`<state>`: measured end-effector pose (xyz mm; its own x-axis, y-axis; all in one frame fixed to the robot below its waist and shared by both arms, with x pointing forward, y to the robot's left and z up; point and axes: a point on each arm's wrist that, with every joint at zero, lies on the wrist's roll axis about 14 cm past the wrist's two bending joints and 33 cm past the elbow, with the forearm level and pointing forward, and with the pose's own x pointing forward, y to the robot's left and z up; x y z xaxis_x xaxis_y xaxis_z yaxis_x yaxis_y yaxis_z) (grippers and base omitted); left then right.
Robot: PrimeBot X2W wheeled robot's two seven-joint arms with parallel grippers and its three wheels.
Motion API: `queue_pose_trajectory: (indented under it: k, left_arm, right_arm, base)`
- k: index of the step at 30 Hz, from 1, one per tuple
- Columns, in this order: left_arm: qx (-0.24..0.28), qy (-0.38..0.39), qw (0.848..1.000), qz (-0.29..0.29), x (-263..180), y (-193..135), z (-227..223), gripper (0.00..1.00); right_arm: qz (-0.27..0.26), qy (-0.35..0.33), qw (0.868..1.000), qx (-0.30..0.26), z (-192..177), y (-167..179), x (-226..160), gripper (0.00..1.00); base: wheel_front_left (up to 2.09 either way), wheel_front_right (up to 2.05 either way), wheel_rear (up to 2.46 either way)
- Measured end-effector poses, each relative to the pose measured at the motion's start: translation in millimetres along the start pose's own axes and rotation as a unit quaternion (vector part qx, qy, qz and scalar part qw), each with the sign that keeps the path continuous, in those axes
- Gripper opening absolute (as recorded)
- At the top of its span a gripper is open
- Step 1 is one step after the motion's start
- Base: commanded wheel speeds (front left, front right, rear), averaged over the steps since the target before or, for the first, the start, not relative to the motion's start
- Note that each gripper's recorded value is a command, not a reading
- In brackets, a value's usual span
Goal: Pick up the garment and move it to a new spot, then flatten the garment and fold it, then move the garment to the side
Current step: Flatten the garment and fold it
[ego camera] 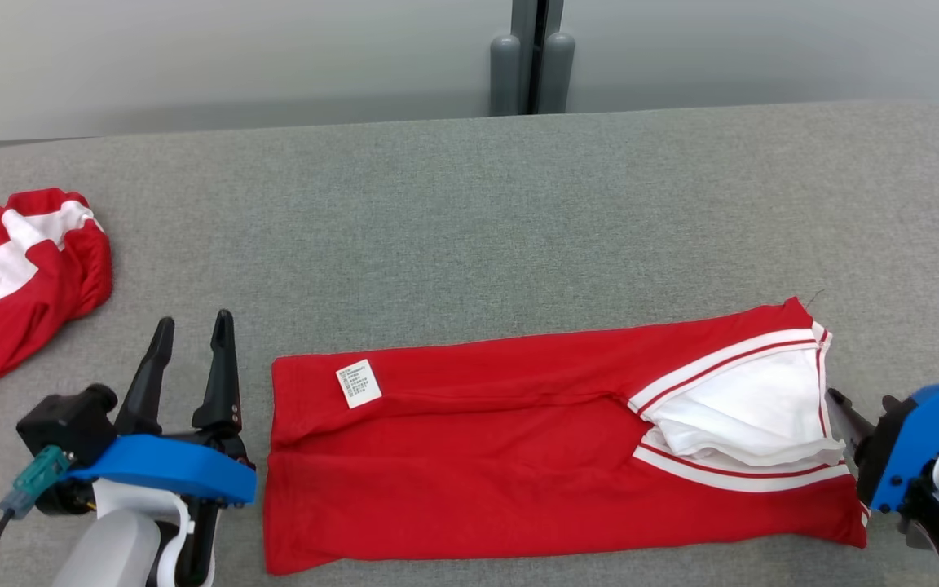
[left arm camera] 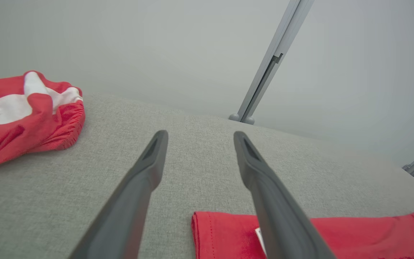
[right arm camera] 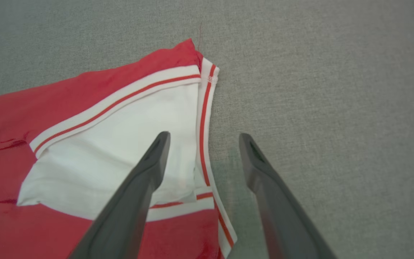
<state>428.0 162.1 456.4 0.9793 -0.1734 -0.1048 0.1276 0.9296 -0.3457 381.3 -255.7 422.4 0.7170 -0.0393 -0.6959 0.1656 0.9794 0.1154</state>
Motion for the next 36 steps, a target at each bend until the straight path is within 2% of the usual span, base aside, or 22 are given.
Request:
queue_pose_trajectory:
  k: [10,17,18,19,20,24,27,31,36]
  left_arm:
    - [0.026,0.008,0.999,0.021,12,22,0,1.00]
    - [0.026,0.020,0.999,0.030,10,29,-7,1.00]
    - [0.025,0.022,0.999,0.031,9,29,-9,1.00]
    - [0.024,0.023,0.999,0.031,9,29,-9,1.00]
    - [0.025,0.023,0.999,0.031,9,29,-10,1.00]
    - [0.029,0.024,0.999,0.023,10,25,-10,1.00]
    - [0.031,0.022,0.999,0.016,12,20,-9,1.00]
    - [0.039,0.020,0.999,0.006,14,14,-8,1.00]
    - [0.045,0.016,0.999,-0.002,19,7,-4,1.00]
  right_arm:
    - [-0.023,0.061,0.998,-0.014,-23,4,34,1.00]
    - [-0.008,0.088,0.996,-0.016,-37,17,45,1.00]
    - [0.002,0.092,0.996,-0.015,-39,22,47,0.69]
    - [0.008,0.092,0.996,-0.016,-39,26,47,0.43]
    - [0.015,0.089,0.996,-0.015,-38,29,47,0.00]
    - [0.034,0.074,0.997,-0.013,-33,39,46,0.00]
    - [0.028,0.054,0.998,-0.019,-22,30,40,0.00]
    - [-0.006,0.014,0.999,-0.029,2,-2,27,0.00]
    - [-0.075,-0.022,0.996,-0.044,31,-56,5,0.00]
  base:
    - [0.00,0.00,0.00]
    - [0.00,0.00,0.00]
    - [0.00,0.00,0.00]
    - [0.00,0.00,0.00]
    - [0.00,0.00,0.00]
    - [0.00,0.00,0.00]
    - [0.00,0.00,0.00]
    - [0.00,0.00,0.00]
    - [0.00,0.00,0.00]
